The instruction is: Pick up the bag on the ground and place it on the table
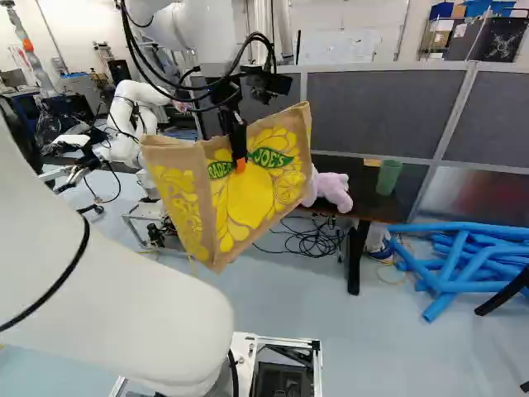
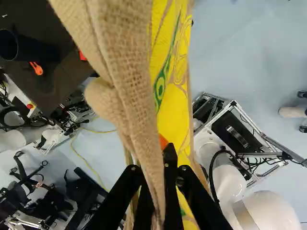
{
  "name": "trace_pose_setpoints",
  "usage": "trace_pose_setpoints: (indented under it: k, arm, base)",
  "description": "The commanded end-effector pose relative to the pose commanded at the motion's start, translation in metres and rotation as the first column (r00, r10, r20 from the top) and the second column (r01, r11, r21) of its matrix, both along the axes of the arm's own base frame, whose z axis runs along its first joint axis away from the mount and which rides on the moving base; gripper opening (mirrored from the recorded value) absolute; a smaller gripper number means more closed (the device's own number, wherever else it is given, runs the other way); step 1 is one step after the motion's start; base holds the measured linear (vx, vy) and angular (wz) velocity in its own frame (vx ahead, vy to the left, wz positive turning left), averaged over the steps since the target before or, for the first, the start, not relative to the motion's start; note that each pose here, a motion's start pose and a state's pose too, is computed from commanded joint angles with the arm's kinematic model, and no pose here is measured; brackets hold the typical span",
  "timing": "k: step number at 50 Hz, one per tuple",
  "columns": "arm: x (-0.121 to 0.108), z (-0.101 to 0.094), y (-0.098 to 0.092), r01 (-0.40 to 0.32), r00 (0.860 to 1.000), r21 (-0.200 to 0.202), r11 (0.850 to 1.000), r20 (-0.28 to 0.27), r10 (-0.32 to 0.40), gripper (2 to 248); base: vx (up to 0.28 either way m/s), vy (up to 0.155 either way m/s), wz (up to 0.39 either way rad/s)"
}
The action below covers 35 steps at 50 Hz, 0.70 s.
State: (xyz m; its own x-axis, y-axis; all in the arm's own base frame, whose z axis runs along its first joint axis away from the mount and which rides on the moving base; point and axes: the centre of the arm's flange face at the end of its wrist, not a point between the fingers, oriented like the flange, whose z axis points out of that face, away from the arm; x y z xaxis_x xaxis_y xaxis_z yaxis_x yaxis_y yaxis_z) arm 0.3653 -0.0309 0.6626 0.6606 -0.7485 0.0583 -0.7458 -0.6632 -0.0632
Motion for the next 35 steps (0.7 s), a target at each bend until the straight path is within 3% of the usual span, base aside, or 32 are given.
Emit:
trace_pose_setpoints:
  k: [35]
  arm:
    - [-0.002, 0.053, 0.000, -0.001, 1.000, 0.002, 1.000, -0.025, 0.001, 21]
  base:
    - [0.000, 0.000, 0.000]
